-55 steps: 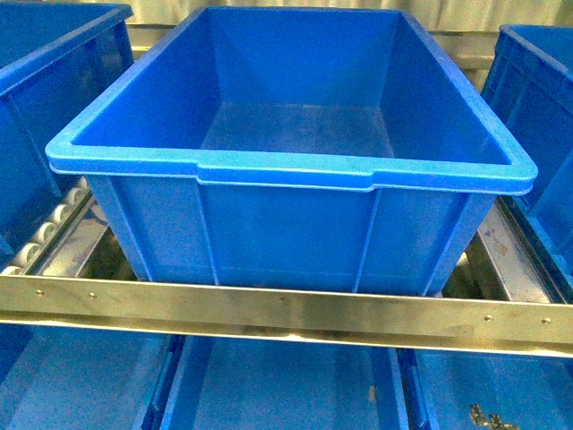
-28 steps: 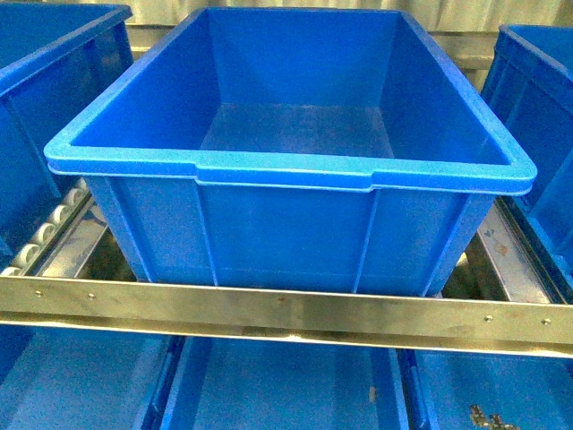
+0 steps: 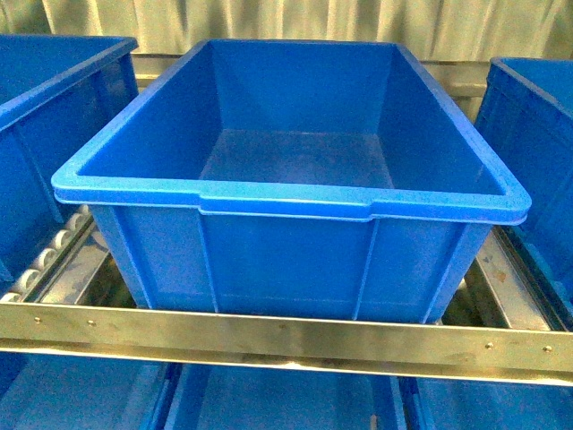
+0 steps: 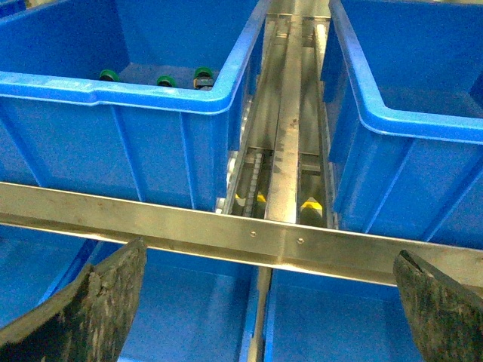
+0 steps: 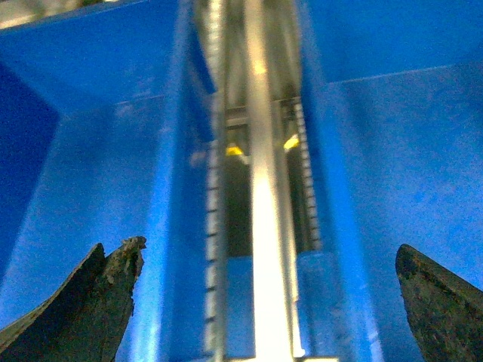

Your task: Pick red and yellow buttons and place in box

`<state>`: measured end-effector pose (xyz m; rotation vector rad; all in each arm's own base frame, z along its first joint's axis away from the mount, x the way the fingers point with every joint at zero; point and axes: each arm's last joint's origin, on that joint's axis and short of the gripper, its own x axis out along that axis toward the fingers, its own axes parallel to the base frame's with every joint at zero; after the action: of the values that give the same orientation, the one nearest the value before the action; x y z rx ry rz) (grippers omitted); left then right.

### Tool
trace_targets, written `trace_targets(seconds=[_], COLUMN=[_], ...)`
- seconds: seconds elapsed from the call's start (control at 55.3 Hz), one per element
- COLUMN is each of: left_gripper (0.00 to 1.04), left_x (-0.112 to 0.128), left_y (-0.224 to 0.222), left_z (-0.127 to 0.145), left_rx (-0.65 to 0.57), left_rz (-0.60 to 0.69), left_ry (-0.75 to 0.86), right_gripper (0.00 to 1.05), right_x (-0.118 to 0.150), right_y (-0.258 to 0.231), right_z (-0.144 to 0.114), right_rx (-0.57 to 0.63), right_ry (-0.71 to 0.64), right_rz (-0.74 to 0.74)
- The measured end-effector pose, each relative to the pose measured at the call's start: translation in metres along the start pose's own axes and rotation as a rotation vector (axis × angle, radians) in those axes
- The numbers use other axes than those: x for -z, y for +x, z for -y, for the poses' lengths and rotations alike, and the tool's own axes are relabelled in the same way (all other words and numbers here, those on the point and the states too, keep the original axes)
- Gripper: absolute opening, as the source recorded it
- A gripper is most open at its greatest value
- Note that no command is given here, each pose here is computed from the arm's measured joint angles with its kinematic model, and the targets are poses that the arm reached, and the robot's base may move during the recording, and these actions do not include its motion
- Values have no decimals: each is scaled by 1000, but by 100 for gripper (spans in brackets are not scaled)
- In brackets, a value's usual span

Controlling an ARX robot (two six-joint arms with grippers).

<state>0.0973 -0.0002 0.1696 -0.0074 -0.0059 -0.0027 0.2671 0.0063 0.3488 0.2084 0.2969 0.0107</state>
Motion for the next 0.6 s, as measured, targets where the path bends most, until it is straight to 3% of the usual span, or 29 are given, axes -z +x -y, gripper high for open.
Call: trace_targets(seconds=[0.09, 0.253, 0.344, 0.488, 0.597], left_gripper=[97, 97, 97, 97, 97], left_x=[0, 0, 0, 0, 0], left_y=[0, 0, 0, 0, 0], left_z=[0, 0, 0, 0, 0], left_rx=[0, 0, 0, 0, 0], left_rz=[0, 0, 0, 0, 0], left_ry=[0, 0, 0, 0, 0], right_gripper=[99, 99, 85, 61, 43], right_x=[18, 30, 44, 96, 129], right_y=[-37, -85, -106, -124, -125], right_z=[-33, -59, -54, -28, -14], right_rx=[-70, -118, -50, 12, -10], right_ry=[23, 79, 1, -135, -179], right_rz=[4, 102, 275, 304, 296])
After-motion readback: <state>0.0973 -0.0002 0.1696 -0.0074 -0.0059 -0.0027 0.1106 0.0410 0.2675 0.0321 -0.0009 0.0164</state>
